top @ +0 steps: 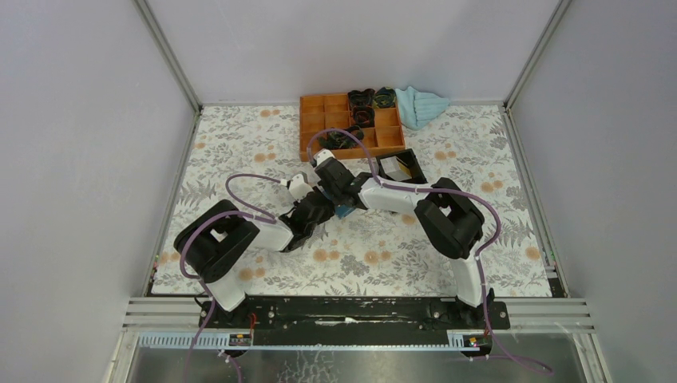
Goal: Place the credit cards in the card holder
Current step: Close the card holder at the center of the board.
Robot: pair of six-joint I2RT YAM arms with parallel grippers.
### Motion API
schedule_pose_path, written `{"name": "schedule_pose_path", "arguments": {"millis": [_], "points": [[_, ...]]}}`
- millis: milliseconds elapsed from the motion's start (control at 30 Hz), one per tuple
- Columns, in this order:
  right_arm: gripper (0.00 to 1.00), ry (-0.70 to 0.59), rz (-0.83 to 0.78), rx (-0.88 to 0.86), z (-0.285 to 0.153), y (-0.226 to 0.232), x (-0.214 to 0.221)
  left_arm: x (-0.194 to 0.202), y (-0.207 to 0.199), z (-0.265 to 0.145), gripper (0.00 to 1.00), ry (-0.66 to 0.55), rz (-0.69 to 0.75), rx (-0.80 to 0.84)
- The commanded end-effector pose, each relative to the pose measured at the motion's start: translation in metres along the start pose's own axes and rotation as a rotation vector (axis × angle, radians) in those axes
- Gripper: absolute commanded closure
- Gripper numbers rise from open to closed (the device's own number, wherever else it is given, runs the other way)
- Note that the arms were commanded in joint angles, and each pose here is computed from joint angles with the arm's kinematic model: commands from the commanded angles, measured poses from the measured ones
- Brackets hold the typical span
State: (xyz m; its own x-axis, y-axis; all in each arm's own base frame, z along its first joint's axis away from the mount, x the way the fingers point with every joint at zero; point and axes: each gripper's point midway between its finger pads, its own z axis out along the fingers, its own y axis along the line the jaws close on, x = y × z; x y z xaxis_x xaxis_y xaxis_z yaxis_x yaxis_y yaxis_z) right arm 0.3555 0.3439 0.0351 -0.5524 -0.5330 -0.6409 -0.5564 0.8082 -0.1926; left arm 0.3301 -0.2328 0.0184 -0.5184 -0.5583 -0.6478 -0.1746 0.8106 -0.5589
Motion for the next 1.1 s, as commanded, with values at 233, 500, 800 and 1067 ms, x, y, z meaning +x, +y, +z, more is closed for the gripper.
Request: {"name": "schedule_pose_path", "arguments": {"millis": [233,500,800,1067], "points": [[0.94,0.142,0.099,-0.087,0.019,0.032,0.049,0.004,0.001,0.004,0.63,0.008,0.014,-0.005],[0.94,0.219,0.178,-0.122,0.027,0.041,0.081,0.005,0.003,0.003,0.63,0.011,0.015,-0.006],[0.94,0.249,0.225,-0.121,0.029,0.043,0.102,0.008,0.005,0.003,0.63,0.015,0.018,-0.009],[0.83,0.162,0.208,-0.113,0.016,0.035,0.065,0.004,0.002,0.001,0.63,0.007,0.016,-0.006]]}}
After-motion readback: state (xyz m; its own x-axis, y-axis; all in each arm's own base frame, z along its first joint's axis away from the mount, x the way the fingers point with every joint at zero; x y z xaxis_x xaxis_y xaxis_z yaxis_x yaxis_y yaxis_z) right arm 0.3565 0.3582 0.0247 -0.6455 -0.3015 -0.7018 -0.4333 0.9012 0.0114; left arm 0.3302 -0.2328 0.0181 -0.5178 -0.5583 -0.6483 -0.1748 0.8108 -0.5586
